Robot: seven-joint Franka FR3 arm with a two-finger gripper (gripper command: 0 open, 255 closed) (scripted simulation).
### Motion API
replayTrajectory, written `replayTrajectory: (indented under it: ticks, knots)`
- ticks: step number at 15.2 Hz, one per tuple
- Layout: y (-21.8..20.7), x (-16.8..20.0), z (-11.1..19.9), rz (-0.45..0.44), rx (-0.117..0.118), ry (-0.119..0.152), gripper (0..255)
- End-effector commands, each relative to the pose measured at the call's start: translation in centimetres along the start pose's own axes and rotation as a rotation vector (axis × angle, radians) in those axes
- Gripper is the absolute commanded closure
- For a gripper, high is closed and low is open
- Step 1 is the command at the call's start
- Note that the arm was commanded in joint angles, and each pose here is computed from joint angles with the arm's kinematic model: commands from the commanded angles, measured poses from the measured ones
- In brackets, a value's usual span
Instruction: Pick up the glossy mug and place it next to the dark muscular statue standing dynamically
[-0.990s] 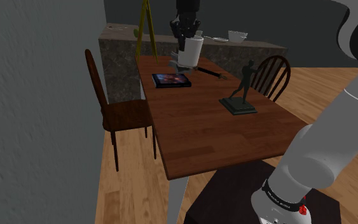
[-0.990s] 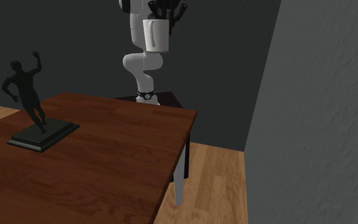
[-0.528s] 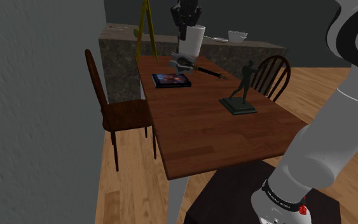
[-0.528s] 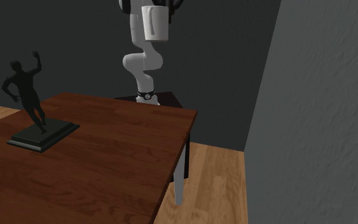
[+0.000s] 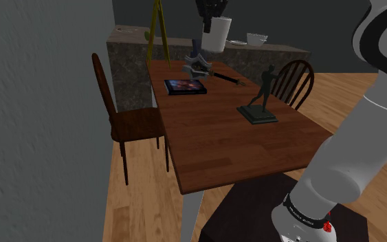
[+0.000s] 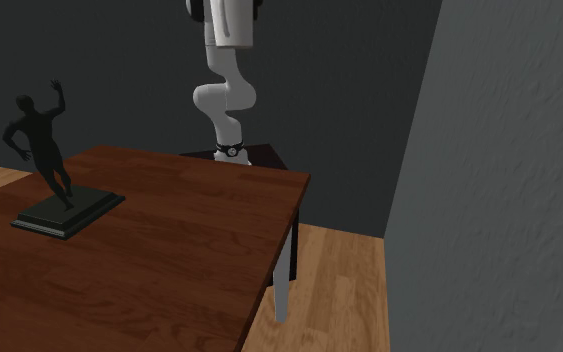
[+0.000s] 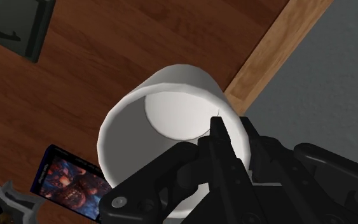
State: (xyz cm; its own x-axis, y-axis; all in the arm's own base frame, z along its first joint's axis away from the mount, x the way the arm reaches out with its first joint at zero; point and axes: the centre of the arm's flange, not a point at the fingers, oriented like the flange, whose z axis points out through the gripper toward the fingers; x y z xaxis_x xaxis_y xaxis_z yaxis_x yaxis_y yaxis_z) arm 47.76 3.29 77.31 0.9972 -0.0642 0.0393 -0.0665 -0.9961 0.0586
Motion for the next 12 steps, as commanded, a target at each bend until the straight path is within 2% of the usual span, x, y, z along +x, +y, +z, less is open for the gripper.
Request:
replayTrajectory:
  ticks: [1, 12]
  knots:
    - [2.0, -1.6, 0.2, -0.001, 0.001, 0.0, 255]
    - [13.6, -10.3, 0.5, -0.001, 0.001, 0.0, 255]
